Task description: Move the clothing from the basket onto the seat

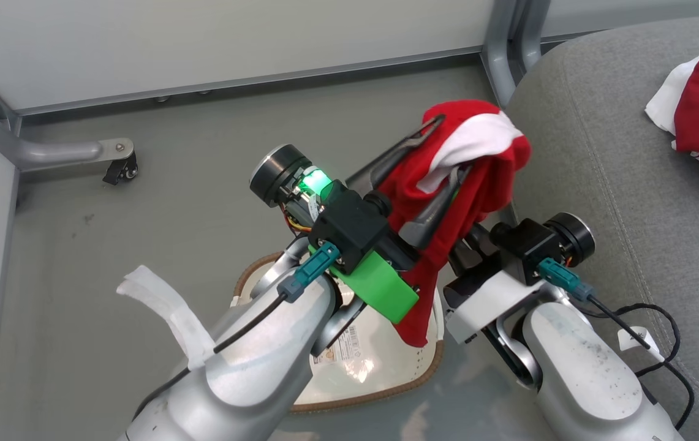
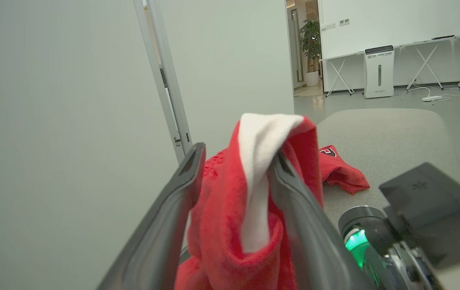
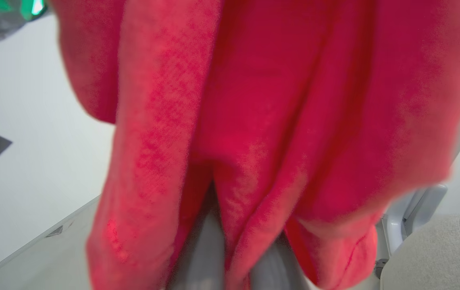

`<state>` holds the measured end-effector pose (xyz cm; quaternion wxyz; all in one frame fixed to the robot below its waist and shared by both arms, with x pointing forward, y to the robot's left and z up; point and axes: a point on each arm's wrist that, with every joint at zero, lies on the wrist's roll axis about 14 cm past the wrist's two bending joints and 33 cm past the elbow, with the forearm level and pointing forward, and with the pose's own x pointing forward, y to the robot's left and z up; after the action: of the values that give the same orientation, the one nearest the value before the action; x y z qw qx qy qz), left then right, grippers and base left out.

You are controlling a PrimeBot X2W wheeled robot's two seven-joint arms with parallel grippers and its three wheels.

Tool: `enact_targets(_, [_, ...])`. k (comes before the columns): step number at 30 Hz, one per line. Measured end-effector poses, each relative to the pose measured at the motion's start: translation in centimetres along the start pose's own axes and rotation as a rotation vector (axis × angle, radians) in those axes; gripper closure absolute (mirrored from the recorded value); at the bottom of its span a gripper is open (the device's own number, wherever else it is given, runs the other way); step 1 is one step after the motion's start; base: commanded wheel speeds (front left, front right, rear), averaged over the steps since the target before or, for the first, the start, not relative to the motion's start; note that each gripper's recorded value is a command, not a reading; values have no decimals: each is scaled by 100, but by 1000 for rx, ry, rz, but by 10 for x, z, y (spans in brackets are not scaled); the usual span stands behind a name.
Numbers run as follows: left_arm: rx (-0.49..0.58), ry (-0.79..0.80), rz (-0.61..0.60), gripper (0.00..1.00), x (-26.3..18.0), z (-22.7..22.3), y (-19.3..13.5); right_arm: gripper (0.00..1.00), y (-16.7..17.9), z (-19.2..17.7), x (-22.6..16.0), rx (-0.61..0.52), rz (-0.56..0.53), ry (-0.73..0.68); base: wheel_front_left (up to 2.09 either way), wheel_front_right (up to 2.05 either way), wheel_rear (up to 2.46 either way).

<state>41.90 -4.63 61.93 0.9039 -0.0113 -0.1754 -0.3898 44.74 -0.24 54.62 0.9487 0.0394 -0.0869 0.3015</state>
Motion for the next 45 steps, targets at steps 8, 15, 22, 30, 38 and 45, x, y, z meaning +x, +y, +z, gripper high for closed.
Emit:
enact_targets(8, [-7, 15, -9, 0, 0, -8, -2, 100, -19, 1, 0, 3, -55, -11, 0, 0, 0])
enact_targets(15, [-29, 36, -30, 0, 1, -19, -8, 100, -48, 2, -4, -6, -140, -20, 0, 0, 0])
enact_targets(22, [-57, 60, -67, 0, 5, -34, -20, 100, -76, 5, -21, -20, -231, -23, 0, 0, 0])
enact_targets(30, [-90, 80, -129, 0, 14, -52, -38, 100, -112, 4, -55, -36, -364, -10, 0, 0, 0])
enact_targets(38, [-129, 93, -193, 0, 25, -71, -56, 100, -147, 4, -100, -63, -515, 14, 0, 0, 0])
enact_targets(45, [-185, 108, -273, 0, 37, -92, -83, 100, -179, 2, -168, -94, -710, 67, 0, 0, 0])
